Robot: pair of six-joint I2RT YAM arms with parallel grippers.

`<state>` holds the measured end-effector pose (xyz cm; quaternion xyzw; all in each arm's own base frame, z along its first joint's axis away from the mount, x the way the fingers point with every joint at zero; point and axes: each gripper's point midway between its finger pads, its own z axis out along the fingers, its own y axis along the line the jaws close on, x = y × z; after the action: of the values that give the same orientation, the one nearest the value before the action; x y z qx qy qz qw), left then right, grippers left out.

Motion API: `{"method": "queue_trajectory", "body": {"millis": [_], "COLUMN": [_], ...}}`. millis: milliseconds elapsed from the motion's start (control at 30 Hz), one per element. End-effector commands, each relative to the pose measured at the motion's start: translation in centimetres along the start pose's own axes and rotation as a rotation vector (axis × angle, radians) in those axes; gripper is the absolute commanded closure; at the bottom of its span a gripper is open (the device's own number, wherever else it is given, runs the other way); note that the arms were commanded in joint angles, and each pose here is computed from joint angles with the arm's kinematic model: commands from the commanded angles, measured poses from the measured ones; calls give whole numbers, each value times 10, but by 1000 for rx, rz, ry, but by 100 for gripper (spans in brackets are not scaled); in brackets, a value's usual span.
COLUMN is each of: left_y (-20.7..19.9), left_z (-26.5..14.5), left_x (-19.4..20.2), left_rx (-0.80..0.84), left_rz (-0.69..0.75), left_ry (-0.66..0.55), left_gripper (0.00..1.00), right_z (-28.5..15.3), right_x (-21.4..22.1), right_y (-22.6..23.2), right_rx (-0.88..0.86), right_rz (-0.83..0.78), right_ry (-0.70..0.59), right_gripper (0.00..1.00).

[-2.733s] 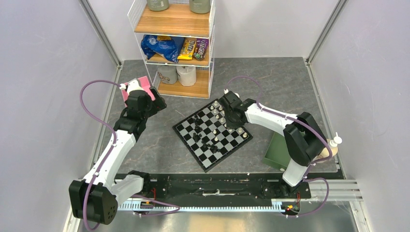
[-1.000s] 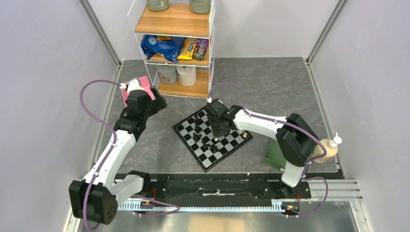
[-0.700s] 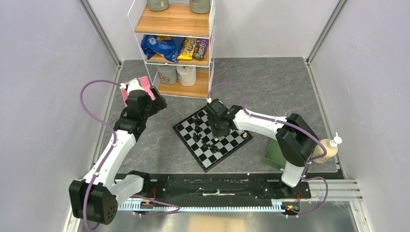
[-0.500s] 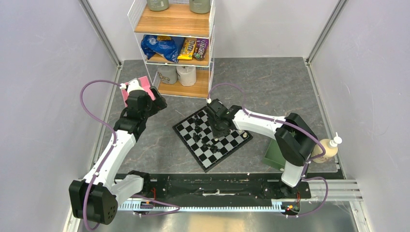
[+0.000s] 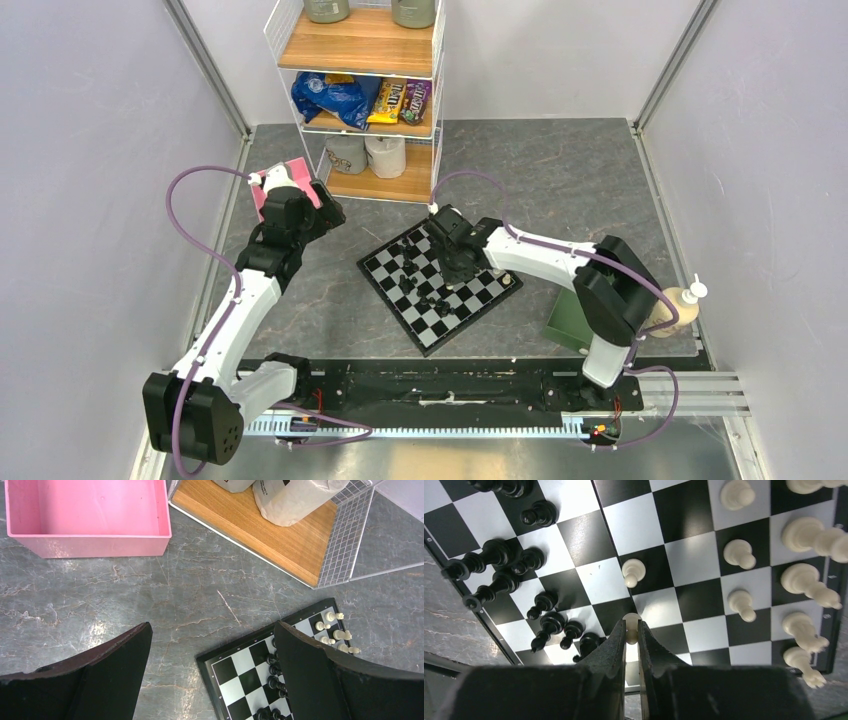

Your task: Set up the chess pieces on the board

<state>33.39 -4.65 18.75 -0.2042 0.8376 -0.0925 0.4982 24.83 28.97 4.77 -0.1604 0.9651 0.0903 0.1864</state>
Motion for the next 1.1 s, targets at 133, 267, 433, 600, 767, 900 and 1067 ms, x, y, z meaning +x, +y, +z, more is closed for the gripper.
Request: {"method": "queue_trajectory", "body": {"millis": [133,267,433,600,767,900,1067], "left_y": [-2,-4,-6,-4,-3,-1,-2], "left_z": [-3,-2,-3,-2,-3,-4,-1], "left_x": [-15,-15,-15,-14,-13,-13,-10], "left_rx": [4,13,20,15,9,2,7], "left_rz": [-13,-14,-16,-17,-16,-15,-18], "left_ry": [-47,-47,-45,-41,-43,-46,-38], "left_gripper": [1,1,1,1,1,2,1], "right_z": [-39,-38,-29,-25,-18,-15,-15], "right_x": [-2,8,10,-4,-6,-2,-1], "right_y": [-38,-55,-73,-79,-85,-88,-87], "right_rx": [62,83,103,111,132,138,136], "right_rz": [73,110,144,146,148,148,149], "right_ry": [-98,-83,-66,-86,-73,-66,-67], "right_gripper": [85,85,85,85,84,84,77]}}
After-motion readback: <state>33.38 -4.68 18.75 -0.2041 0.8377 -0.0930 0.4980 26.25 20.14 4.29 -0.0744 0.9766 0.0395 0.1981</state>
